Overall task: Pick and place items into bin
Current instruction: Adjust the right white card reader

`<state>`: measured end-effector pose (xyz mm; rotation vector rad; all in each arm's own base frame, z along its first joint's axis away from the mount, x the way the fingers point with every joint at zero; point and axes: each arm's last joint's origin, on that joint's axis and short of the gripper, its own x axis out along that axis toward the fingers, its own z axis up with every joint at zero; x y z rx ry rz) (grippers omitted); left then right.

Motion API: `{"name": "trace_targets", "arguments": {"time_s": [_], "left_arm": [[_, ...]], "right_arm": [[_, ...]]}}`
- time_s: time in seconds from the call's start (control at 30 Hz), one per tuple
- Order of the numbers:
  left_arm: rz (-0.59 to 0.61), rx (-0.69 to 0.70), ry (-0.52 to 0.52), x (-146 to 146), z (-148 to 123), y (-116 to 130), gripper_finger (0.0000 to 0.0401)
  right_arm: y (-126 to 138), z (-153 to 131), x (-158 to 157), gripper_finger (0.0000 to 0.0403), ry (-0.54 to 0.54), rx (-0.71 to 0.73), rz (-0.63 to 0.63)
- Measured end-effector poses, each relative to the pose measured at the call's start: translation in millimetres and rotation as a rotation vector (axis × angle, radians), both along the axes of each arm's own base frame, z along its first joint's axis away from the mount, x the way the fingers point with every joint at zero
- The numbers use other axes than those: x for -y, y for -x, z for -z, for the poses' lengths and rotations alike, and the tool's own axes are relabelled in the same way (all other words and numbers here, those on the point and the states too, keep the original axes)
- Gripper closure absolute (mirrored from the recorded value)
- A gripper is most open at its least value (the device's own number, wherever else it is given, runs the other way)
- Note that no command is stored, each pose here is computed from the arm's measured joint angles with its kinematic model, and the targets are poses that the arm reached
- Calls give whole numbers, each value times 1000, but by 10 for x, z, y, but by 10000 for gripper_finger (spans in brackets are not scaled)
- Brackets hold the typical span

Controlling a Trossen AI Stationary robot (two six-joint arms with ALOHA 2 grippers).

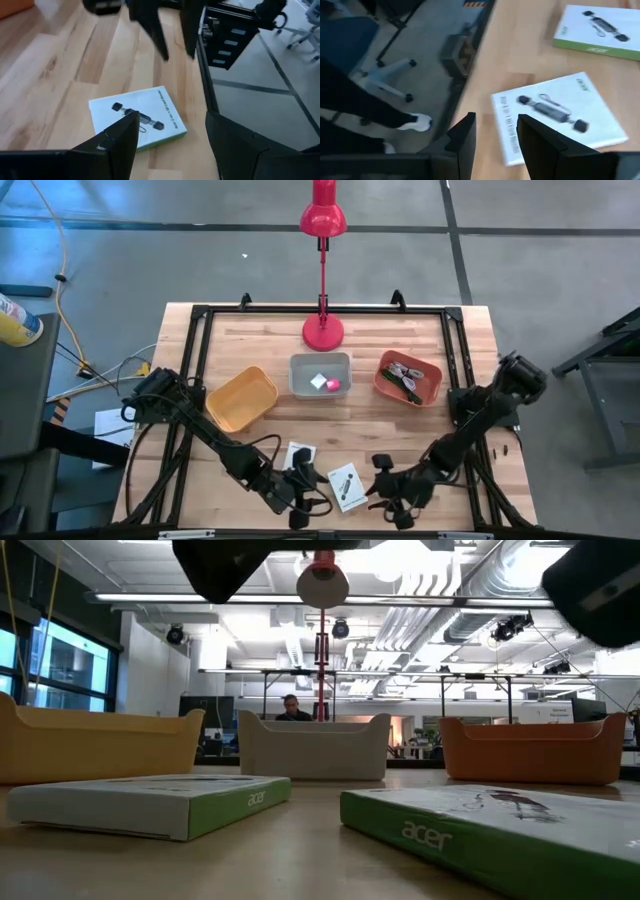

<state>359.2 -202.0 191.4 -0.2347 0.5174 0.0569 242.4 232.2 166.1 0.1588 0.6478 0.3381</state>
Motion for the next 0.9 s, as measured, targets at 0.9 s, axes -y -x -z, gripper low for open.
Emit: {"name": "trace_targets", "arguments": {"time_s": [0.9], "left_arm": [[-56,-24,-58,-33,35,23,185]], "right_arm": [[-569,633,215,269,-22,-128,95]]}}
